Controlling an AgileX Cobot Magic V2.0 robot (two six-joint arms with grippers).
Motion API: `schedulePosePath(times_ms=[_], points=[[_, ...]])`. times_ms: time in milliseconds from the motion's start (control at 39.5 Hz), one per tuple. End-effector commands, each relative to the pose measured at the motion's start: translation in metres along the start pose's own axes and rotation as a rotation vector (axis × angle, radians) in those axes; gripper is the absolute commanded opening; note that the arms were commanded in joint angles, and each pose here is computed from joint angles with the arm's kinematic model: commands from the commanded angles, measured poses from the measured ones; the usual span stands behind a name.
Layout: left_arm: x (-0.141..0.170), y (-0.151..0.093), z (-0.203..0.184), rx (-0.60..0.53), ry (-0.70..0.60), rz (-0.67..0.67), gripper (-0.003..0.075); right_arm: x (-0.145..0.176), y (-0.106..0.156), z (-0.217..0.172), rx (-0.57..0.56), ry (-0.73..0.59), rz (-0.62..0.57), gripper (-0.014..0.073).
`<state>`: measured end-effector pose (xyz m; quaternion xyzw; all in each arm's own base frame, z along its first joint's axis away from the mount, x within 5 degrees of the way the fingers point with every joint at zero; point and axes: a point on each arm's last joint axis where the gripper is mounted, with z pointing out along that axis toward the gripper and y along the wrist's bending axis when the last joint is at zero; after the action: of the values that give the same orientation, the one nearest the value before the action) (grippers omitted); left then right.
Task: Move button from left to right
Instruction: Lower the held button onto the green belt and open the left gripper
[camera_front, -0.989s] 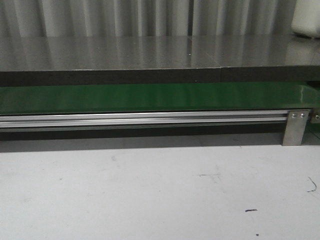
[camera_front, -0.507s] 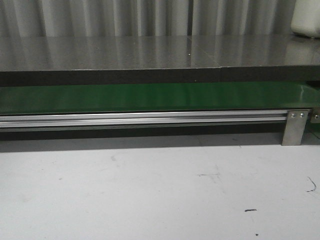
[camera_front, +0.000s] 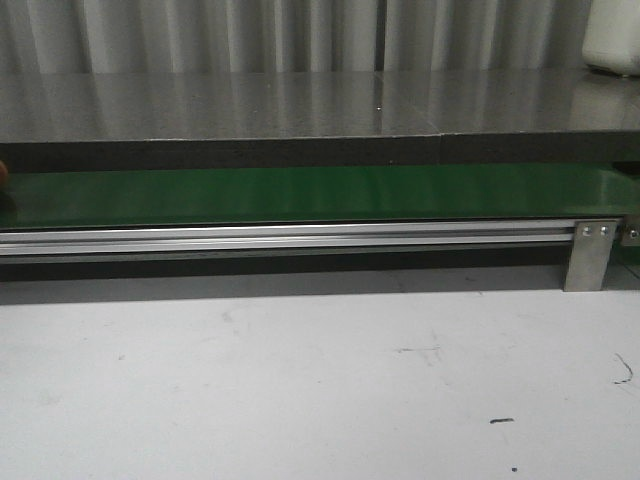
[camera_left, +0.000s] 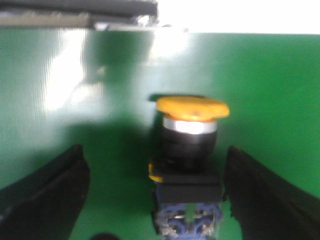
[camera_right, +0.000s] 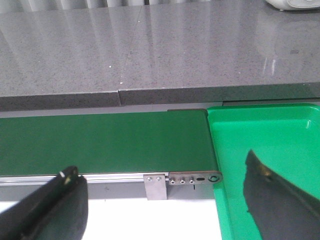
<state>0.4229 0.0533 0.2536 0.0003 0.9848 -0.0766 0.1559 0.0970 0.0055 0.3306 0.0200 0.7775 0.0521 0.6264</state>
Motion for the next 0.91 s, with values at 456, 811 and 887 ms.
schedulePosePath(times_ms=[456, 811, 887], points=[[0.009, -0.072, -0.118, 0.070, -0.147, 0.163, 0.0105, -0.018, 0.001, -0.002, -0.005, -0.108, -0.006, 0.0645], [0.092, -0.082, -0.163, 0.014, -0.278, 0.180, -0.0021, -0.018, 0.001, -0.002, -0.005, -0.108, -0.006, 0.0645], [0.115, -0.085, -0.174, -0.004, -0.417, 0.180, -0.0021, -0.018, 0.001, -0.002, -0.005, -0.108, -0.006, 0.0645]])
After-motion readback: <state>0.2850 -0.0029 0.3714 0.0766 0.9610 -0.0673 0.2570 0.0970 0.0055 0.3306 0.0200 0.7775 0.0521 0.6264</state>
